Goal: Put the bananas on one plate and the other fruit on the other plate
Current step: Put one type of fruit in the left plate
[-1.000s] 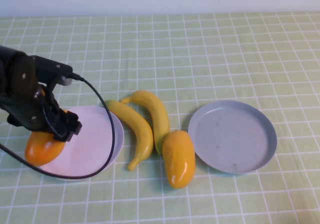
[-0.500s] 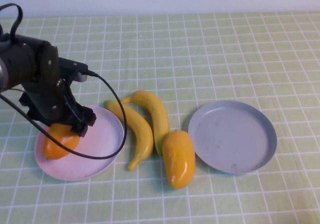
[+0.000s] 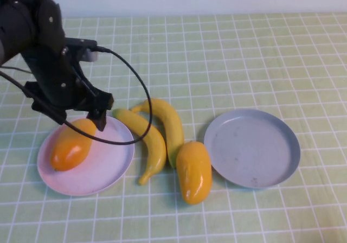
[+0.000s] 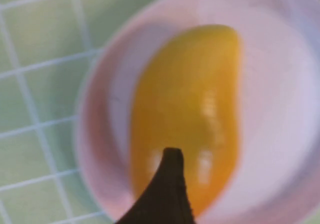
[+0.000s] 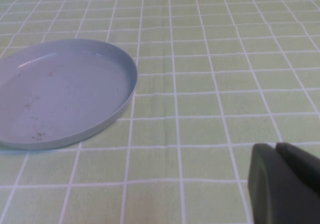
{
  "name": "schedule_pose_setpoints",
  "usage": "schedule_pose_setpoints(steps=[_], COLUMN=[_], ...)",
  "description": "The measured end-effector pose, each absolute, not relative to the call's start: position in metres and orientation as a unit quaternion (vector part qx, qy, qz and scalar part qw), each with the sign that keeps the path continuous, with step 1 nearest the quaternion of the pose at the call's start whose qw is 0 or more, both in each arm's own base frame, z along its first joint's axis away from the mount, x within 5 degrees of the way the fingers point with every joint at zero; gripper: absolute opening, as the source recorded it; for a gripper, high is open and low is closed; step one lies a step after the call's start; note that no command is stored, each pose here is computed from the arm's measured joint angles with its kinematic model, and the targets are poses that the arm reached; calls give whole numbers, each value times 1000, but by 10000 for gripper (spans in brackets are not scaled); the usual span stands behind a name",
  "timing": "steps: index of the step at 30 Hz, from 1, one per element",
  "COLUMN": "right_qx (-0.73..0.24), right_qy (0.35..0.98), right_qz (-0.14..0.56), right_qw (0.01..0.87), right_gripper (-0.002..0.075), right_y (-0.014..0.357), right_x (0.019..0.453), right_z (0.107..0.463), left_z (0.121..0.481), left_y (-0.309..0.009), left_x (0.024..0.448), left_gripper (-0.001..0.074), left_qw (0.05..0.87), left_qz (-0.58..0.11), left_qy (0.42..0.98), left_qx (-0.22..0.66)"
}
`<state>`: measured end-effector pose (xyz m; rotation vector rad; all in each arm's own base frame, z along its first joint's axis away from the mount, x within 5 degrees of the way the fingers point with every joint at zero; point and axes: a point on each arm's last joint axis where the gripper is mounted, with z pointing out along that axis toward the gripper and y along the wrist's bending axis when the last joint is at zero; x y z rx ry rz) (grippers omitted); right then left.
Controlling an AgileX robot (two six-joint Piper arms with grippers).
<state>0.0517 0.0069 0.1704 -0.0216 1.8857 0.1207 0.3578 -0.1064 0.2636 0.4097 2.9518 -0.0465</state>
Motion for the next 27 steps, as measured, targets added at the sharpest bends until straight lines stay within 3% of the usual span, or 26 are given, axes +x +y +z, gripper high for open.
schedule_pose_setpoints(steps=[10,14,20,27], right_qx=[-9,-9,-9,-9], right_qy=[809,809,809,809], right_qz=[52,52,52,52], right_qw=[586,586,586,586], right_gripper=[-15,-15,-15,-15], right_y=[7,7,7,7], right_x=[52,52,52,52], right_z=[170,170,170,170], left_z=[268,268,249,234], left_y=[-234,-269,-296,-300], left_x=[298,276,260,262], left_gripper=[567,568,594,599], left_qw=[107,132,114,98], left_qz=[-35,-58,-64,-54], left_qy=[943,935,945,963], left_qx=[312,325,299,247])
